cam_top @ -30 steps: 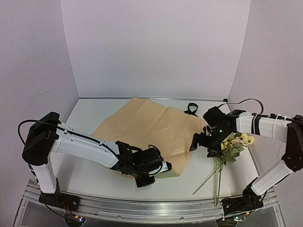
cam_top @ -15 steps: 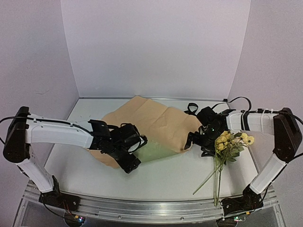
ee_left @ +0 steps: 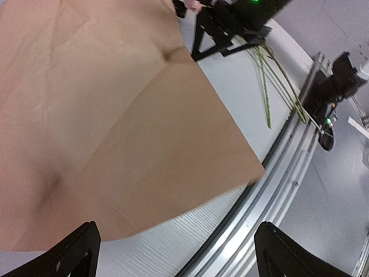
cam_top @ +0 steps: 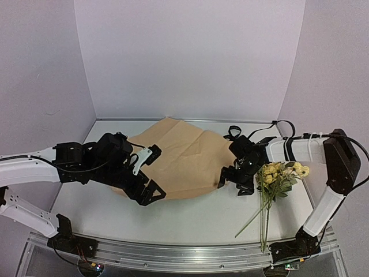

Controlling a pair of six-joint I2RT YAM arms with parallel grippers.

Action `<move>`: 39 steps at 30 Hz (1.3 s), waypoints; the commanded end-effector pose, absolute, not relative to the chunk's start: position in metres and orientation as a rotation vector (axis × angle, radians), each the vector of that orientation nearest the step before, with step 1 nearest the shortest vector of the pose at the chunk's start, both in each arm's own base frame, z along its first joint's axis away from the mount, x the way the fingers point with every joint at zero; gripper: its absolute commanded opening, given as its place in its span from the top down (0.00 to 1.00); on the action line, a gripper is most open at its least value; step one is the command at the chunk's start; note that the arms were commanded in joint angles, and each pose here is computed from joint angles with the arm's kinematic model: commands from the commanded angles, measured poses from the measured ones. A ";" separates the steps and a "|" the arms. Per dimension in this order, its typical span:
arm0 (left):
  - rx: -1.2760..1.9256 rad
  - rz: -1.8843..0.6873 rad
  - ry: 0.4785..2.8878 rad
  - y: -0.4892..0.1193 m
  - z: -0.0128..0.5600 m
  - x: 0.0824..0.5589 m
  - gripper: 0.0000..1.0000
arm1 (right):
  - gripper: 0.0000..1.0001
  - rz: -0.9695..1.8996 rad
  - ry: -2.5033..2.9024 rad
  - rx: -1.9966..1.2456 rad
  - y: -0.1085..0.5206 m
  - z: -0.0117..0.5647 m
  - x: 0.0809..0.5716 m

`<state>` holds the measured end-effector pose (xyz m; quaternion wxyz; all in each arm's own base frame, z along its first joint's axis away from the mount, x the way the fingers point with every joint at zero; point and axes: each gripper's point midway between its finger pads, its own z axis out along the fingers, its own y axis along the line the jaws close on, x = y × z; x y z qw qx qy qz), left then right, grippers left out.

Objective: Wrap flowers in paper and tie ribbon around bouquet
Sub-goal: Unfold the folded wrapping paper at the center of the board, then pick up the fake flower from the center of the board.

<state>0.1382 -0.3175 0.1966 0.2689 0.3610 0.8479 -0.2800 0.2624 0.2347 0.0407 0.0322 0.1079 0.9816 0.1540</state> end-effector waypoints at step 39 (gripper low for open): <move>0.224 -0.981 2.519 -0.292 0.138 0.283 0.05 | 0.09 0.386 2.837 0.155 0.307 0.081 0.234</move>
